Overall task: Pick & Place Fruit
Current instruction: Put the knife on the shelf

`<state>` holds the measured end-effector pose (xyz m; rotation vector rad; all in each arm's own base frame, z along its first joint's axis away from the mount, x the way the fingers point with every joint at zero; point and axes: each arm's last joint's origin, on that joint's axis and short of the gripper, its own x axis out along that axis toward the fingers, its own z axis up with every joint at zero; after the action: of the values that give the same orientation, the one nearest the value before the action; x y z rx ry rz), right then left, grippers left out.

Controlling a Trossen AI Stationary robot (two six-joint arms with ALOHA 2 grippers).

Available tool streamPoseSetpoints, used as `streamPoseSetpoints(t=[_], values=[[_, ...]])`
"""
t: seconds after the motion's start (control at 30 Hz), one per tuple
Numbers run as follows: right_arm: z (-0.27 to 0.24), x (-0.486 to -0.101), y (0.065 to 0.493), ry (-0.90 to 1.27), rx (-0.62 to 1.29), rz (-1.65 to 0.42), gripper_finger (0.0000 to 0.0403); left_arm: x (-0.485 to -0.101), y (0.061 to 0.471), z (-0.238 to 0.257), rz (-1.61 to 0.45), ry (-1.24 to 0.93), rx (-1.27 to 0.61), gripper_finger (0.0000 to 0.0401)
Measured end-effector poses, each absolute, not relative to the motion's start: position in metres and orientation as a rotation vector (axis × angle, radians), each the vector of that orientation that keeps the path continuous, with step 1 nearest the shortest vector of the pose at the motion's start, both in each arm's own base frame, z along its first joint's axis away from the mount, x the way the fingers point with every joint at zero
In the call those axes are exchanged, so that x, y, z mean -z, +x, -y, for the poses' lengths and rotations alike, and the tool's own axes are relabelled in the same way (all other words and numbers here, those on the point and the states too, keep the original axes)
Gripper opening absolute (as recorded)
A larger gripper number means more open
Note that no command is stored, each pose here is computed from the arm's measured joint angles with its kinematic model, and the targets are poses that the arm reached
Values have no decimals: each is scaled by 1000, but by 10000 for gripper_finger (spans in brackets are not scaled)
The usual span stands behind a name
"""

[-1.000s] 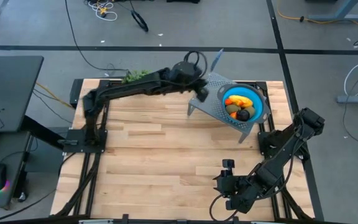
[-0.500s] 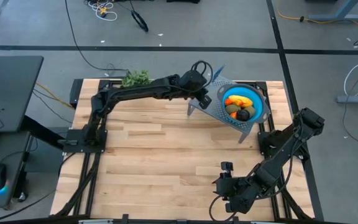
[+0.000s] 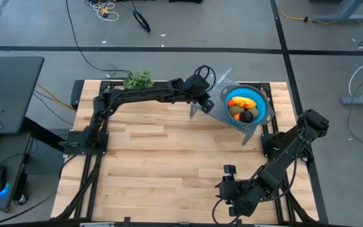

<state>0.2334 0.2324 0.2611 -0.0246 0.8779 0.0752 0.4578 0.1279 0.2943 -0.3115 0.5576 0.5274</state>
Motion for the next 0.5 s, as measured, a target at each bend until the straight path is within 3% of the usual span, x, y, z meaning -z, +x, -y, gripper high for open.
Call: streamPoseSetpoints(t=[0.5], values=[[-232, -261, 233, -24, -75, -877, 165, -288, 458, -128, -555, -344, -512, 57]])
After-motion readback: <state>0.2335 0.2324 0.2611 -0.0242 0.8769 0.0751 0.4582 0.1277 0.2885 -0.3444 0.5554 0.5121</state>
